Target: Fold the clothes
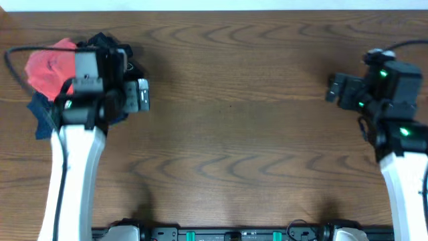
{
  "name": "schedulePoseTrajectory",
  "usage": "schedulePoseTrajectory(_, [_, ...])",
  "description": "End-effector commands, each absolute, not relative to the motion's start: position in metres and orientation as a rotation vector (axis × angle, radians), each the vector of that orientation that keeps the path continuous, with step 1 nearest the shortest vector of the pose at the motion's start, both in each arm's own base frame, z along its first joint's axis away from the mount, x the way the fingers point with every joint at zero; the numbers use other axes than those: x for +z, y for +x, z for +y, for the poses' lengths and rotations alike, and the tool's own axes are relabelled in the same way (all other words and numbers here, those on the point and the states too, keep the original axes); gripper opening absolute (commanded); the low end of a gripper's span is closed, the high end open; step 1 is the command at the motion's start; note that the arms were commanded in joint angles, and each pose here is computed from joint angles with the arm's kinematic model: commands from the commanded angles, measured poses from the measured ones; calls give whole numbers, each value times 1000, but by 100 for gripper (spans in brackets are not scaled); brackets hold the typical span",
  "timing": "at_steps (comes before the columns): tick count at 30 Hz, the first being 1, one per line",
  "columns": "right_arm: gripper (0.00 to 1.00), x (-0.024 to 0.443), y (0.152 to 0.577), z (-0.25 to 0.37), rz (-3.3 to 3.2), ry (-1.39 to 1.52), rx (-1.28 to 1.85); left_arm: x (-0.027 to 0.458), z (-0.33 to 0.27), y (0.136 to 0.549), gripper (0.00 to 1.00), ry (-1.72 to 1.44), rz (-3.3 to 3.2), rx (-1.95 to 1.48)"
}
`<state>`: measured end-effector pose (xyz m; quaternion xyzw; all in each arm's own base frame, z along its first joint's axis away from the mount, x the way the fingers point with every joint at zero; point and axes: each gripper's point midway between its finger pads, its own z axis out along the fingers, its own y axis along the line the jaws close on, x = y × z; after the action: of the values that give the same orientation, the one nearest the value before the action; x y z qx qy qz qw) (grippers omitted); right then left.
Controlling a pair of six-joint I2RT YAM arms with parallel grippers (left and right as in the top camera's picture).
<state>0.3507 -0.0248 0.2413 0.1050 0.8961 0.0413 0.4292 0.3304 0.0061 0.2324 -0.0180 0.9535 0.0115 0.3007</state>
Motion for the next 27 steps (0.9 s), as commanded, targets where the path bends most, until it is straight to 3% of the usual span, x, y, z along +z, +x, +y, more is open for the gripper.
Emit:
schedulePoseTrajectory(1, [99,283,320,-36,2122,346,89,284,6,296,98,-54,2371,29])
schedulePoseTrajectory(6, [99,297,278,-34,2044,341,64,318,6,246,98,-47,2164,26])
schedulePoseTrajectory(12, [99,285,241,-33,1961,343,40,326,6,199,98,-88,1965,-6])
schedulePoseTrajectory(27, [99,197,189,-28,2319,407,16,320,6,173,98,-88,1949,-6])
